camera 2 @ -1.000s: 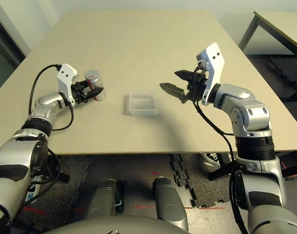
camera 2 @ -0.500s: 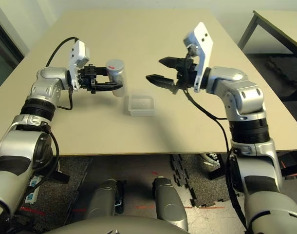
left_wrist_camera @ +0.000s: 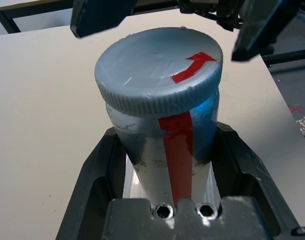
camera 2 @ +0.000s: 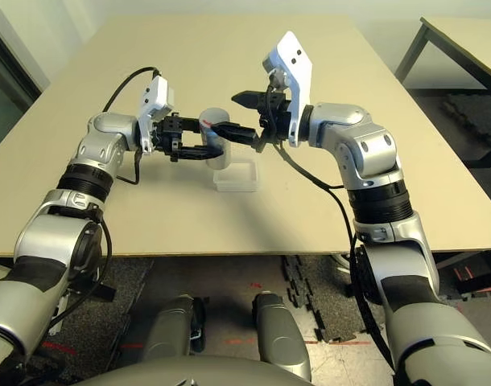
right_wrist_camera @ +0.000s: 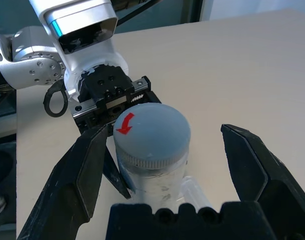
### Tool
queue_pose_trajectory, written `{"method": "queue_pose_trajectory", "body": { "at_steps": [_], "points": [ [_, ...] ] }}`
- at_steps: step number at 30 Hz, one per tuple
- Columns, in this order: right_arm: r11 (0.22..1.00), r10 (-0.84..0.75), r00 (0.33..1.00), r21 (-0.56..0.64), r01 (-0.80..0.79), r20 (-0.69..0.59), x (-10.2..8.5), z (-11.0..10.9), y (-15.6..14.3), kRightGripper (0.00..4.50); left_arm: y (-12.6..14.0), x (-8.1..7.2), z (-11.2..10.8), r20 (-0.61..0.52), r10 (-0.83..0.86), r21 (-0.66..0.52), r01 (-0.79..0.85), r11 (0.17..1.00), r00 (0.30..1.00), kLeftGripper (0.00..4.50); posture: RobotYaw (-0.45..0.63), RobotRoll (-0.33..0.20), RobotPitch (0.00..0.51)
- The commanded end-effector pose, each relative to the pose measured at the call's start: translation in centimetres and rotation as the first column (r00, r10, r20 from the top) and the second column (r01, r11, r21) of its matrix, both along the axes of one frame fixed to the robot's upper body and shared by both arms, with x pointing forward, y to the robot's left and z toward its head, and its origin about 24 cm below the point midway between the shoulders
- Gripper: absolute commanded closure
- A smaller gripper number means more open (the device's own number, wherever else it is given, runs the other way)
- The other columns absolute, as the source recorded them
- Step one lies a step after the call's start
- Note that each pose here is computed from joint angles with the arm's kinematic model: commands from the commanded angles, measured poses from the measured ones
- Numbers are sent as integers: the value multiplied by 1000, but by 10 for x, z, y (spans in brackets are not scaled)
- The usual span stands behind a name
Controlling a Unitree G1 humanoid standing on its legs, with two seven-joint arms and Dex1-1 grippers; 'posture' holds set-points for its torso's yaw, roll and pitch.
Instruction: Pour the medicine from the bottle into the box.
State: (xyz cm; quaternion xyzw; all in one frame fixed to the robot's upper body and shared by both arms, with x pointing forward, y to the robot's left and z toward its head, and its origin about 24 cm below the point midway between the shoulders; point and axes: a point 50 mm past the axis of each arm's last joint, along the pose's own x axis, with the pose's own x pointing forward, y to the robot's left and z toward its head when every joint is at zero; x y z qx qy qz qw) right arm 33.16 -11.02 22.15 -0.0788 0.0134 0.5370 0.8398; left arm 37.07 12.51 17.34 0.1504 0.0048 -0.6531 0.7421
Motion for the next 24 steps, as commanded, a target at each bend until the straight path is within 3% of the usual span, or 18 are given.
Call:
{"method": "queue_pose_trajectory", "body": {
  "at_steps": [1, 11, 24],
  "points": [
    [1000, 19, 1000, -13, -19, -1, -3, 0, 5, 0, -4, 2, 4, 16, -10, 5, 9, 1000, 1000, 1817, -171, 0, 75],
    [1000, -7, 1000, -10, 7, 4, -4, 0, 8, 0, -6, 4, 3, 17, 39, -25, -38, 999, 999, 1818, -172, 0, 76],
    [965, -255, 967, 72, 254, 3, -17, -10, 15, 0, -6, 8, 0, 20, 109, -69, -108, 992, 994, 1818, -184, 0, 68]
  ]
}}
